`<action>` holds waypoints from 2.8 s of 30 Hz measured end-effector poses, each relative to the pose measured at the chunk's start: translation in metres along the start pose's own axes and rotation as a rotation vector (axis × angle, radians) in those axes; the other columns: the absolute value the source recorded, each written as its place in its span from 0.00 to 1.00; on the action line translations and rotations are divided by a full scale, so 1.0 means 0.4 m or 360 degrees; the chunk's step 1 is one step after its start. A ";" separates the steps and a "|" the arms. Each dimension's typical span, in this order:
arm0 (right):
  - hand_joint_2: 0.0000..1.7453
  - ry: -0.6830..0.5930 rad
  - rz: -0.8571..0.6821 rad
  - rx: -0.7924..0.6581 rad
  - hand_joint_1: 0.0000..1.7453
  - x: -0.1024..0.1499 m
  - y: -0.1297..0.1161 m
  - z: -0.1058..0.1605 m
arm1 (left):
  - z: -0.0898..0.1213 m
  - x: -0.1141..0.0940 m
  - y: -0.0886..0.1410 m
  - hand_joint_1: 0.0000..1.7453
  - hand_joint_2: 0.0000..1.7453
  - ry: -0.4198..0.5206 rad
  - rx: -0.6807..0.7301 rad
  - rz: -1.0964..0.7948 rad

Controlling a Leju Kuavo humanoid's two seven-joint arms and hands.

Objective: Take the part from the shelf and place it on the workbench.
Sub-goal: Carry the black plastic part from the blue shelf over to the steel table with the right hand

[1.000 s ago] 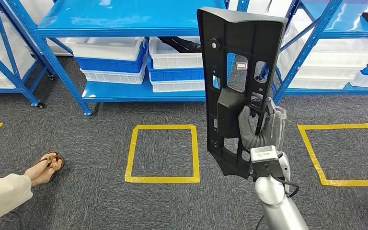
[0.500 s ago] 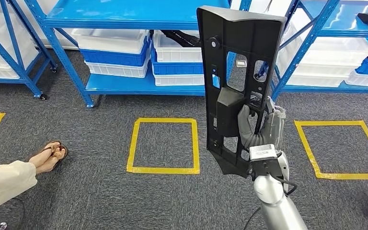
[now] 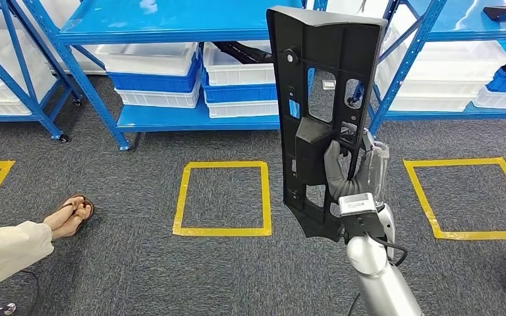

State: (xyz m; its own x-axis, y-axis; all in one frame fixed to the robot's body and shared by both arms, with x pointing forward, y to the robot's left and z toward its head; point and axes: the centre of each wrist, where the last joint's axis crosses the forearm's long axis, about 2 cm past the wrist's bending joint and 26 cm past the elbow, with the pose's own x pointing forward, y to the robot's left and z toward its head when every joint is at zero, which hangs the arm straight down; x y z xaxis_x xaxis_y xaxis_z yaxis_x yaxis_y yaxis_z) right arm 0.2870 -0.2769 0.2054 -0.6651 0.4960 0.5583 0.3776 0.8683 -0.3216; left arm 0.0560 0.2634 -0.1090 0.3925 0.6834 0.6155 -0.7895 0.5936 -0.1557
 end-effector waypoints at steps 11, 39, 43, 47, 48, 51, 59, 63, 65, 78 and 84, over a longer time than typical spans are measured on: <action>1.00 -0.0036 0.0039 0.0015 1.00 0.000 0.038 -0.055 | 0.002 -0.003 -0.007 0.00 1.00 -0.0004 0.0057 0.0056; 1.00 -0.0024 0.0023 0.0048 1.00 -0.008 0.068 -0.078 | 0.008 -0.011 0.001 0.00 1.00 0.0009 0.0090 0.0077; 1.00 -0.0014 0.0028 0.0059 1.00 -0.013 0.068 -0.073 | 0.009 -0.013 -0.004 0.00 1.00 0.0013 0.0089 0.0084; 1.00 -0.0015 0.0035 0.0070 1.00 -0.014 0.069 -0.072 | 0.012 -0.017 -0.006 0.00 1.00 0.0019 0.0095 0.0093; 1.00 -0.0018 0.0039 0.0072 1.00 -0.013 0.070 -0.073 | 0.013 -0.017 -0.007 0.00 1.00 0.0020 0.0097 0.0095; 1.00 -0.0026 0.0054 0.0073 1.00 -0.010 0.074 -0.073 | 0.014 -0.019 -0.006 0.00 1.00 0.0026 0.0094 0.0103; 1.00 -0.0026 0.0103 0.0058 1.00 0.007 0.079 -0.035 | 0.011 -0.015 -0.009 0.00 1.00 0.0004 0.0094 0.0212; 1.00 -0.0081 0.0124 0.0041 1.00 0.021 0.077 -0.061 | 0.011 -0.015 -0.017 0.00 1.00 -0.0111 -0.0003 0.0331; 1.00 -0.0145 0.0153 0.0014 1.00 0.031 0.071 -0.099 | 0.011 -0.014 -0.030 0.00 1.00 -0.0158 -0.0104 0.0415; 1.00 -0.0376 0.0642 -0.0217 1.00 0.120 0.023 -0.354 | 0.081 0.088 -0.567 0.00 1.00 -0.0060 -0.1007 0.0435; 1.00 -0.0389 0.0766 -0.0270 1.00 0.131 0.012 -0.399 | 0.035 0.128 -0.499 0.00 1.00 0.0112 -0.0720 0.0384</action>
State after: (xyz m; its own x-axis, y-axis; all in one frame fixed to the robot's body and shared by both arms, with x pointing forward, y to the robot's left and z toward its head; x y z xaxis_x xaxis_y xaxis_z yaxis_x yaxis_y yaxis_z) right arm 0.3569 -0.2463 0.3552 -0.5143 0.8386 0.1794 0.7602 0.5427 -0.3573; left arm 0.2272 0.1740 -0.0354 0.2676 0.8413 0.4696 -0.5846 0.5292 -0.6150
